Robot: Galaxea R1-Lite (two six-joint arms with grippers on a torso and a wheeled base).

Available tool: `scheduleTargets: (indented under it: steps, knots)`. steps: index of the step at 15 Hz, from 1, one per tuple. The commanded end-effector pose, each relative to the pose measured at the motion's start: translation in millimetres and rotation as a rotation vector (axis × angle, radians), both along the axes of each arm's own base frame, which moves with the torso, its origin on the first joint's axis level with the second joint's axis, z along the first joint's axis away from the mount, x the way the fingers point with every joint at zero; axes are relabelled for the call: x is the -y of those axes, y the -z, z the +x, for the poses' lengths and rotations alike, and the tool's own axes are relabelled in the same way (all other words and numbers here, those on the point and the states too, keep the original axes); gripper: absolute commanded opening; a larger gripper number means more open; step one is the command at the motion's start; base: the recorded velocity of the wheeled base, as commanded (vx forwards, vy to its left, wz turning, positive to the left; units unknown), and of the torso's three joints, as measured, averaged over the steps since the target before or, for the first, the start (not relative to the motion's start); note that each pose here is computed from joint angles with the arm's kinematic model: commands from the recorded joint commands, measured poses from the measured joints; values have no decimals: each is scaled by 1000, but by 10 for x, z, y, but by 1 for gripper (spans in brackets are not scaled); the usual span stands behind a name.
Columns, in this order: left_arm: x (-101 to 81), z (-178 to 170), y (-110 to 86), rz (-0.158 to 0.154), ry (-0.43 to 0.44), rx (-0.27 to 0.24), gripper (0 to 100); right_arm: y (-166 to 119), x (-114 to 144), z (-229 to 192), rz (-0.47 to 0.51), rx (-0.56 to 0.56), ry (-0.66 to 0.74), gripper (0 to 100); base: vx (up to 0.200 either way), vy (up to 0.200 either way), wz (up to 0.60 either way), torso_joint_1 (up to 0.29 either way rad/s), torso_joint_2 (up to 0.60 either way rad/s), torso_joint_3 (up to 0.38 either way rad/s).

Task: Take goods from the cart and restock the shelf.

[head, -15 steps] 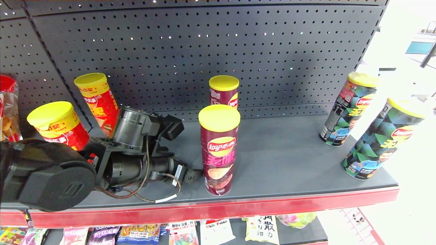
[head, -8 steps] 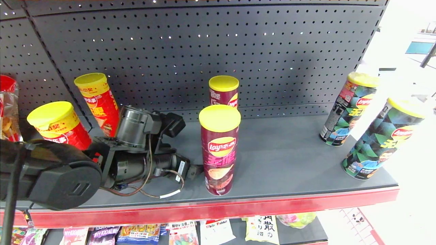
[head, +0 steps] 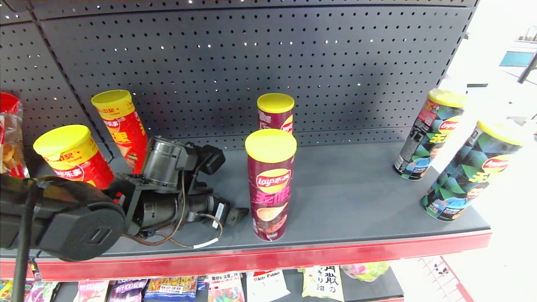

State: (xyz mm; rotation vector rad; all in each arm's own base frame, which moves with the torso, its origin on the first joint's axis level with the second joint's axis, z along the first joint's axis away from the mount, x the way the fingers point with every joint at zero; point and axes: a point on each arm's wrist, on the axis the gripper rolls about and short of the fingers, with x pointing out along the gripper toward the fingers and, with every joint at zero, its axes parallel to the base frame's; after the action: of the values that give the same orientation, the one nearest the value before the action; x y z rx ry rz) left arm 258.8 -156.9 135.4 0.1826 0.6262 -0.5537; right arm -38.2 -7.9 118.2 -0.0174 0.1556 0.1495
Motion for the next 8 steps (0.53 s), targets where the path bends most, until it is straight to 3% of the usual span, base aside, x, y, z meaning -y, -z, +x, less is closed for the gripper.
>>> scheduleTargets:
  steps: [1,8]
  knots:
    - [-78,-87,3,3,-4,-9,100,-3,0,2,0,-2,0,100,0,0,0,0,0,0]
    - [35,-162,8,0,47,-11,100,-3,0,2,0,-2,0,100,0,0,0,0,0,0]
